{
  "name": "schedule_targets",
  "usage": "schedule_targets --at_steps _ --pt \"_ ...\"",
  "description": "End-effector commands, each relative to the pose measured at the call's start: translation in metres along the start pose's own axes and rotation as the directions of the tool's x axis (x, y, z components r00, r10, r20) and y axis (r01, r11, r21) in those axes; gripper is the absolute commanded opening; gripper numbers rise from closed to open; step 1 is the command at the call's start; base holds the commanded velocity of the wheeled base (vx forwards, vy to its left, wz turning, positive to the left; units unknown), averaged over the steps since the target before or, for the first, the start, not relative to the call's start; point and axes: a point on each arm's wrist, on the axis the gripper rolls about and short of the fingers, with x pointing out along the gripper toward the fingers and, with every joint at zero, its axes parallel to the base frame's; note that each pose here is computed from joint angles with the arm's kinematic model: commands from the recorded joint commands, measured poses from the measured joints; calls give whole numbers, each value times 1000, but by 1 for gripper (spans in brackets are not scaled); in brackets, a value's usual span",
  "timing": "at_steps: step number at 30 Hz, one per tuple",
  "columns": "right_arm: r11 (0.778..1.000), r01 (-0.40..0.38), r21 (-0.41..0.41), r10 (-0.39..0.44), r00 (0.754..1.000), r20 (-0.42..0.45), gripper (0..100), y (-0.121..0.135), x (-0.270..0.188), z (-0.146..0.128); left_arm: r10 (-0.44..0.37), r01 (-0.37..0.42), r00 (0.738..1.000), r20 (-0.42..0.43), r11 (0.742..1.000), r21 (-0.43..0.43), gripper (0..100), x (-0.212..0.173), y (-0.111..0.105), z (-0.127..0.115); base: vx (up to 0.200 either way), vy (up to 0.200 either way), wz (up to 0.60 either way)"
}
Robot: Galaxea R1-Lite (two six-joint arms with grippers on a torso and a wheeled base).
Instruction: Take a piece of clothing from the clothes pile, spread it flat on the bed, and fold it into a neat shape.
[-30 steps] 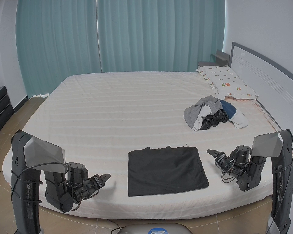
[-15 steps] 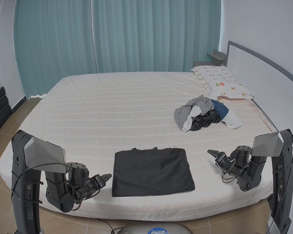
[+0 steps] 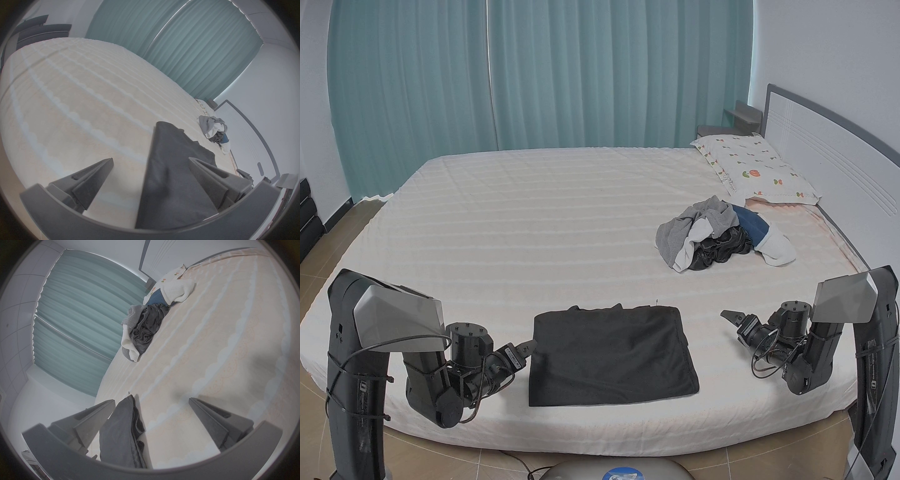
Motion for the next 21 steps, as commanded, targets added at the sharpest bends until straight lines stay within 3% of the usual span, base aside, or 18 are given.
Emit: schedule_targets --at_steps 1,11,14,21 --pt "1000 5 1 -5 1000 -8 100 -2 0 -2 -45 45 999 8 999 17 100 12 -14 -2 0 0 0" --pt "1000 9 1 -9 1000 -10 100 -3 1 -4 -59 58 998 2 997 46 100 39 -24 -14 0 0 0" --pt "1000 7 -4 -7 1000 -14 100 -2 1 -5 -42 43 999 -15 990 132 100 42 -20 -25 0 0 0" --pt "1000 7 -4 -7 1000 -16 100 -2 1 -6 -49 50 999 -16 987 151 100 44 -26 -33 0 0 0"
